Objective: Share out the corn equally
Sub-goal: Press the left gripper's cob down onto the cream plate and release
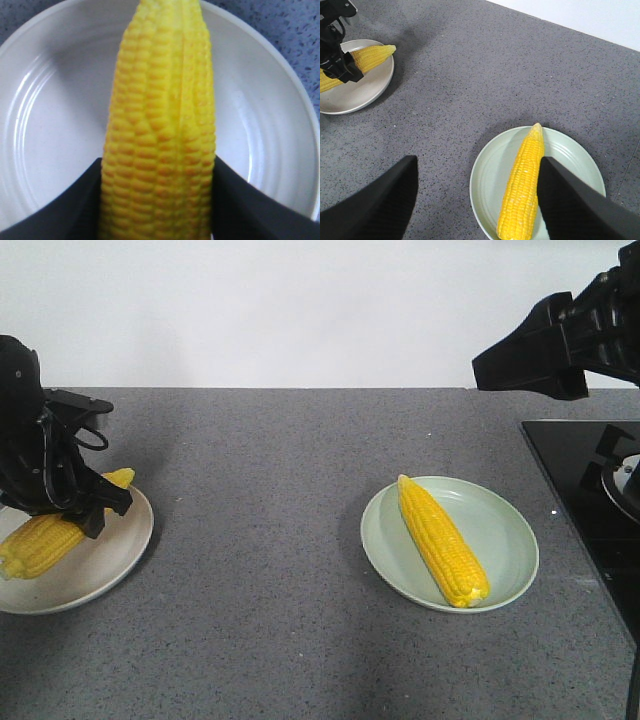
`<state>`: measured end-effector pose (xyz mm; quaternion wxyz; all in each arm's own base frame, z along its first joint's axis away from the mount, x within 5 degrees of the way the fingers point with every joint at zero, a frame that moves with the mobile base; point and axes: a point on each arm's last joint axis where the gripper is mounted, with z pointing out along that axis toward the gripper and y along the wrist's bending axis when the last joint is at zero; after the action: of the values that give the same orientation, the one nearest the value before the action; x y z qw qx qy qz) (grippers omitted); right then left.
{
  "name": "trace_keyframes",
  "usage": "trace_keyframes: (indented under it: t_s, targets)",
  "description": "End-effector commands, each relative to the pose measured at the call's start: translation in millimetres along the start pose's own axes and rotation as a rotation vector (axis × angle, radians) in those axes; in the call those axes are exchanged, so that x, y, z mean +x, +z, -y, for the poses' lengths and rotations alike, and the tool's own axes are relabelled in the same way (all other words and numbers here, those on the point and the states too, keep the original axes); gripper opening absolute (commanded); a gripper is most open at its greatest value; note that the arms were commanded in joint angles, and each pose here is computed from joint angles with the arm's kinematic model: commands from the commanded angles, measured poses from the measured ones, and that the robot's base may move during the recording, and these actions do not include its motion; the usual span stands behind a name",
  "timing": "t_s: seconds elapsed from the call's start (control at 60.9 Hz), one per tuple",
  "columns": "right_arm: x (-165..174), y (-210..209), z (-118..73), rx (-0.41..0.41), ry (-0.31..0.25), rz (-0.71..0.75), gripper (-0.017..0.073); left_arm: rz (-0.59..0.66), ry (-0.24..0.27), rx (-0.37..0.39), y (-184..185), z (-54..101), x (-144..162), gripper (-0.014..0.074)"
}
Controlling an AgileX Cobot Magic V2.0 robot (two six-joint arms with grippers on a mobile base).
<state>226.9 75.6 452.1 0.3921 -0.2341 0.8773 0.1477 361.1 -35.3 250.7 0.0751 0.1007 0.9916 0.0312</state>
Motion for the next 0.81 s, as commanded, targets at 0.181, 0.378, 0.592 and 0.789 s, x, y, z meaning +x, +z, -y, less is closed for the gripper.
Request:
trace_keyframes:
  t_s: [0.181, 0.378, 0.592, 0.789]
  targets:
    - [-8.9, -14.8, -2.6, 0.013, -0.006, 0.096, 0.0483, 0.097, -0.032, 0.036, -24.9, 2.3, -2.5, 0.0405]
    - [-8.9, -14.8, -2.6, 0.014, -0.007, 0.096, 0.0483, 0.092, -0.035, 0.037, -24.9, 2.4, -2.1, 0.0474]
    - [-8.9, -14.8, -2.6, 0.014, -0.008, 0.096, 0.0483, 0.091, -0.028, 0.029, -24.8, 1.7, -2.0, 0.049]
    - [-9.0, -14.8, -2.5, 0.015, -0.01, 0.097, 0.0483, 0.088, -0.023, 0.025, -24.8, 1.4, -1.7, 0.0489]
